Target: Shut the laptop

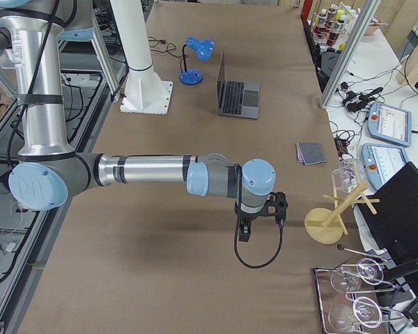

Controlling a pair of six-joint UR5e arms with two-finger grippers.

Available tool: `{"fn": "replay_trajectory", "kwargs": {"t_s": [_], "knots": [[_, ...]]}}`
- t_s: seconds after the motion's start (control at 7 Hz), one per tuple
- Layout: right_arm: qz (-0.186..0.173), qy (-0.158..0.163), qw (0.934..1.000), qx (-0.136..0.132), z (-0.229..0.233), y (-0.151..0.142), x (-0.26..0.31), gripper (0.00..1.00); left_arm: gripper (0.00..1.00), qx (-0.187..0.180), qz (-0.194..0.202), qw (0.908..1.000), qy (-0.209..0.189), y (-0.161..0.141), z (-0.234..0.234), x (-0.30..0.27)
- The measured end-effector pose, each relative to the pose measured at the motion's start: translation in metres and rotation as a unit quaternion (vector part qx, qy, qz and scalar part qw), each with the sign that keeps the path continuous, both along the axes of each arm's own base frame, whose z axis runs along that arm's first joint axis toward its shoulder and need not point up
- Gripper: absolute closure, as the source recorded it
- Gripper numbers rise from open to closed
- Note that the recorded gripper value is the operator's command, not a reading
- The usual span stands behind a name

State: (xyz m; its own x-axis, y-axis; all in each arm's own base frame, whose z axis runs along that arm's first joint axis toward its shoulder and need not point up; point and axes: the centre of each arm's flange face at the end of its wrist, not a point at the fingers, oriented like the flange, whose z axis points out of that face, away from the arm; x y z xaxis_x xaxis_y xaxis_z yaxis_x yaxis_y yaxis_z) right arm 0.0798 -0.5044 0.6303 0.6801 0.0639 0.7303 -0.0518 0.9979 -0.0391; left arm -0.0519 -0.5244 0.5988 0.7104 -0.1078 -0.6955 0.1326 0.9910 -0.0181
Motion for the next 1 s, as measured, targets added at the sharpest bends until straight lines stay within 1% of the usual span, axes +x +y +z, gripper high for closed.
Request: {"fn": "replay_trajectory", "kwargs": {"t_s": [0.57,0.71,0.86,1.0], "knots": [[0.001,0.000,1.0000,0.001,-0.001,-0.001,0.000,0.00,0.02,0.001,0.001,1.0000,0.000,-0.001,-0.001,0.000],[0.001,-0.001,1.0000,0.002,-0.004,-0.003,0.000,0.00,0.02,0.007,0.001,1.0000,0.000,-0.002,-0.007,0.001],[0.001,-0.002,1.0000,0.006,-0.009,-0.008,-0.002,0.00,0.02,0.027,0.009,0.9996,0.000,-0.007,-0.025,0.009],[0.000,-0.006,0.9999,0.012,-0.018,-0.016,-0.005,0.00,0.02,0.054,0.022,0.9983,-0.001,-0.014,-0.052,0.027]]}}
